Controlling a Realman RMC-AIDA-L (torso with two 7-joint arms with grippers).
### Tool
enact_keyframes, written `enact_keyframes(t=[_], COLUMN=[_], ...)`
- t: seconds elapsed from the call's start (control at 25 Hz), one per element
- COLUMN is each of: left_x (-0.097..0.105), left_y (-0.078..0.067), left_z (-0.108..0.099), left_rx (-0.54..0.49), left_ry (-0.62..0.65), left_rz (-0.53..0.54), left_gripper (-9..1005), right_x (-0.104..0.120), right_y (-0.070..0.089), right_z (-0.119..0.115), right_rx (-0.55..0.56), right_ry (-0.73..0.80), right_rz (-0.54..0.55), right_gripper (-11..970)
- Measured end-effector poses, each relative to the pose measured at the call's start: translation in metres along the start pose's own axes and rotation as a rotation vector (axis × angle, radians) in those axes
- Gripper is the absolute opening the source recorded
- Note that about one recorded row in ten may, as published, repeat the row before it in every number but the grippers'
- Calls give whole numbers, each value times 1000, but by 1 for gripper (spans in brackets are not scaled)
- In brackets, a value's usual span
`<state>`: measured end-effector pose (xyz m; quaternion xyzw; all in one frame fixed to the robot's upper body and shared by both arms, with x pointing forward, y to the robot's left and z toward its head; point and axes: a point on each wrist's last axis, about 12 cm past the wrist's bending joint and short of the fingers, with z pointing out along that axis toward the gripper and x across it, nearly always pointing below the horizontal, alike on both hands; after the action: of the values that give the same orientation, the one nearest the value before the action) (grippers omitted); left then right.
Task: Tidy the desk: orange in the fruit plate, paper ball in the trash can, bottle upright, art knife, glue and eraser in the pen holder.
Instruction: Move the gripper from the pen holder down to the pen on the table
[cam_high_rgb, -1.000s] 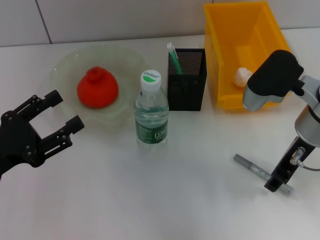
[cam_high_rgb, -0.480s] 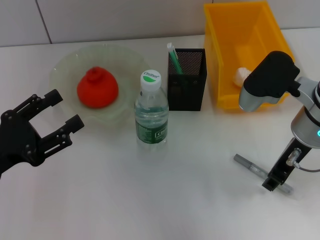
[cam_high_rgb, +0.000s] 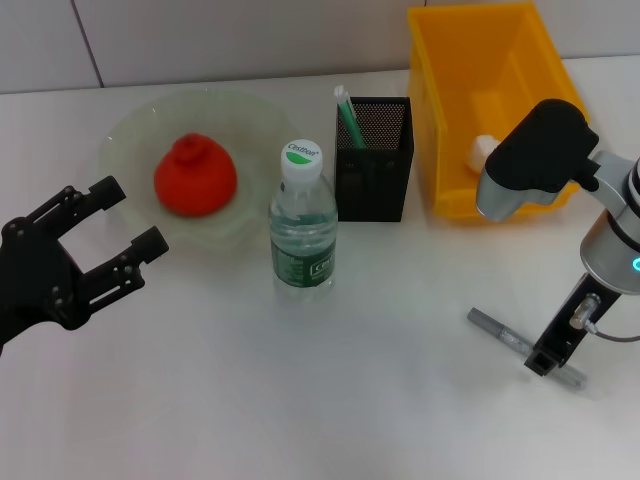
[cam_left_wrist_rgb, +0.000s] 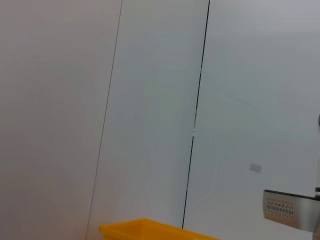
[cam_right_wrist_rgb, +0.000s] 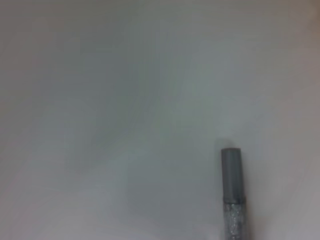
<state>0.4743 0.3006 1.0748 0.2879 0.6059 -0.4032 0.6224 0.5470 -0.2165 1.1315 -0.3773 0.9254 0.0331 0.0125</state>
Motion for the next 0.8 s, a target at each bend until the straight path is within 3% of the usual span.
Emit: enact_keyframes(t=[0.16, 0.36, 0.8], left_x=[-1, -1, -1], left_y=[0, 1, 0], left_z=[0, 1, 1], left_rx=[1, 1, 4], left_ry=[0, 0, -1], left_rz=[3, 4, 6], left_gripper=[784, 784, 785], right_x=[-1, -1, -2], right_y=[-1, -1, -1], right_z=[0, 0, 1], right_rx=[5, 6, 3], right_ry=[-7, -6, 0], right_rz=[6, 9, 17], right_gripper=[394, 266, 247])
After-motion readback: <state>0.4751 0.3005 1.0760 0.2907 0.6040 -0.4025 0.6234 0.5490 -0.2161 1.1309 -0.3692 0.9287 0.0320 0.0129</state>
